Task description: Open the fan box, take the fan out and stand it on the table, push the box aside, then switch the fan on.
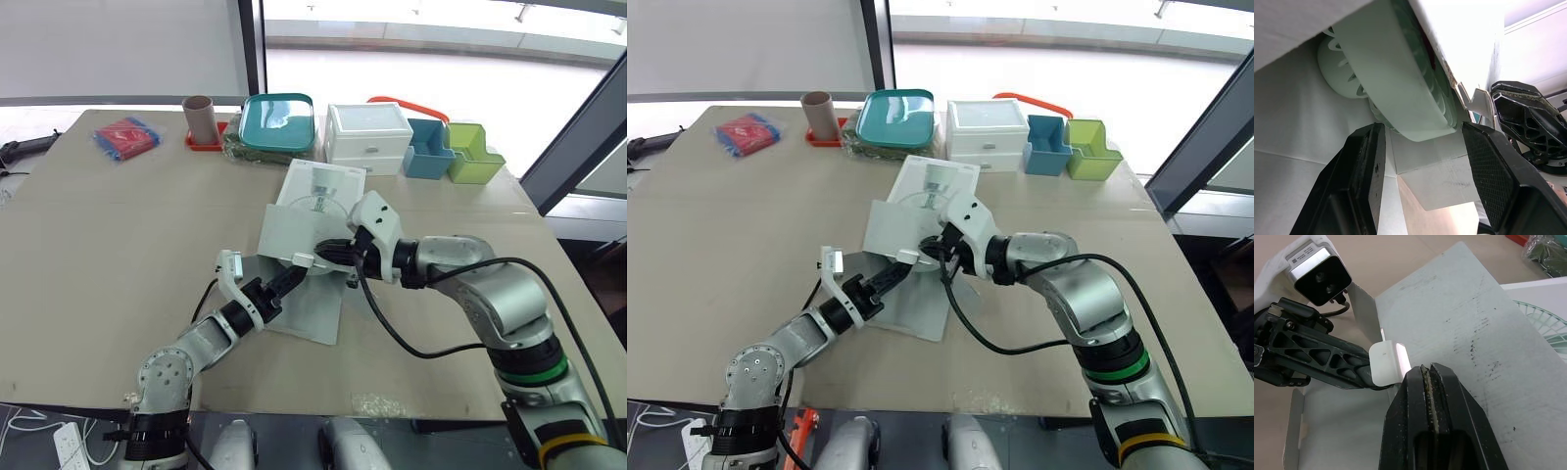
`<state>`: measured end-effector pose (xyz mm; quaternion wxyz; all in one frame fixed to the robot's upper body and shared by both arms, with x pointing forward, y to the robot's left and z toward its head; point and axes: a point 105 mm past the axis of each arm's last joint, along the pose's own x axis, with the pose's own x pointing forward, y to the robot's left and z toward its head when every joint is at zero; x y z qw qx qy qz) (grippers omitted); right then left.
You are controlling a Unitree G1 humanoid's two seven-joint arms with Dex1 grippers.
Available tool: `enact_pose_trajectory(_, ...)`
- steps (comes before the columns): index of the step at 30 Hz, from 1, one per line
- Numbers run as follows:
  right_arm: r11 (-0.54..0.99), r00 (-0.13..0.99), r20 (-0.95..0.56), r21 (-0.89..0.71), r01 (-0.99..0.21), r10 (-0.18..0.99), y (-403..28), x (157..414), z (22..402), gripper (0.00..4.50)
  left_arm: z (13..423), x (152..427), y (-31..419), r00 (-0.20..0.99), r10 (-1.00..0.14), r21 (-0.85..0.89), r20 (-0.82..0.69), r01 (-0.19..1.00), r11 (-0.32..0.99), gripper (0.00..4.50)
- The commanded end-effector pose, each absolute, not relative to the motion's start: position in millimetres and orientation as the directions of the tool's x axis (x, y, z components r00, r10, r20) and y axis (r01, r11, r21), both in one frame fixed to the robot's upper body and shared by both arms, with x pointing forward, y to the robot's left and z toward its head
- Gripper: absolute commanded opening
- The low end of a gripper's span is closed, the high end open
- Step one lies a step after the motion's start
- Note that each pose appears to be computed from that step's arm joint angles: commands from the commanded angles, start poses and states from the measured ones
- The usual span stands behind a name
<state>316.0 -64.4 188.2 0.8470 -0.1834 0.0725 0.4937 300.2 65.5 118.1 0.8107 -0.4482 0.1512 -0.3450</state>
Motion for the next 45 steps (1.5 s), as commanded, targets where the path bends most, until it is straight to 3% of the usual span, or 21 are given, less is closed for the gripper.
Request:
enact_pose_trajectory(1, 0.431, 0.501, -0.272, -0.279, -0.858, 0.821, -61.4, 312.1, 198.2, 0.00, 124.4, 303.5, 64.8, 0.722, -0.688, -0.824, 0.080, 0.436, 0.361, 2.86)
enact_pose_trajectory(7, 0.434, 0.504, -0.270, -0.282, -0.856, 0.820, -61.7, 312.1, 198.1, 0.00, 124.7, 307.0, 64.6, 0.726, -0.684, -0.825, 0.079, 0.432, 0.364, 2.86)
enact_pose_trajectory(10, 0.437, 0.508, -0.270, -0.283, -0.854, 0.818, -62.7, 312.1, 197.8, 0.00, 129.2, 308.0, 63.1, 0.721, -0.685, -0.825, 0.107, 0.448, 0.344, 2.24)
enact_pose_trajectory(11, 0.438, 0.509, -0.270, -0.284, -0.853, 0.817, -62.9, 312.2, 197.8, 0.00, 129.2, 307.9, 62.0, 0.717, -0.690, -0.823, 0.103, 0.451, 0.346, 1.82)
enact_pose_trajectory(22, 0.438, 0.512, -0.273, -0.290, -0.851, 0.815, -64.1, 312.9, 197.2, 0.00, 131.6, 307.7, 61.1, 0.708, -0.695, -0.829, 0.124, 0.459, 0.319, 1.82)
enact_pose_trajectory(25, 0.437, 0.511, -0.273, -0.289, -0.852, 0.815, -63.6, 312.1, 196.7, 0.00, 130.7, 306.7, 61.4, 0.704, -0.700, -0.830, 0.120, 0.458, 0.319, 1.46)
enact_pose_trajectory(45, 0.428, 0.497, -0.269, -0.278, -0.860, 0.825, -59.9, 309.6, 194.6, 0.00, 119.9, 271.3, 89.8, 0.682, -0.732, -0.857, 0.013, 0.385, 0.343, 1.46)
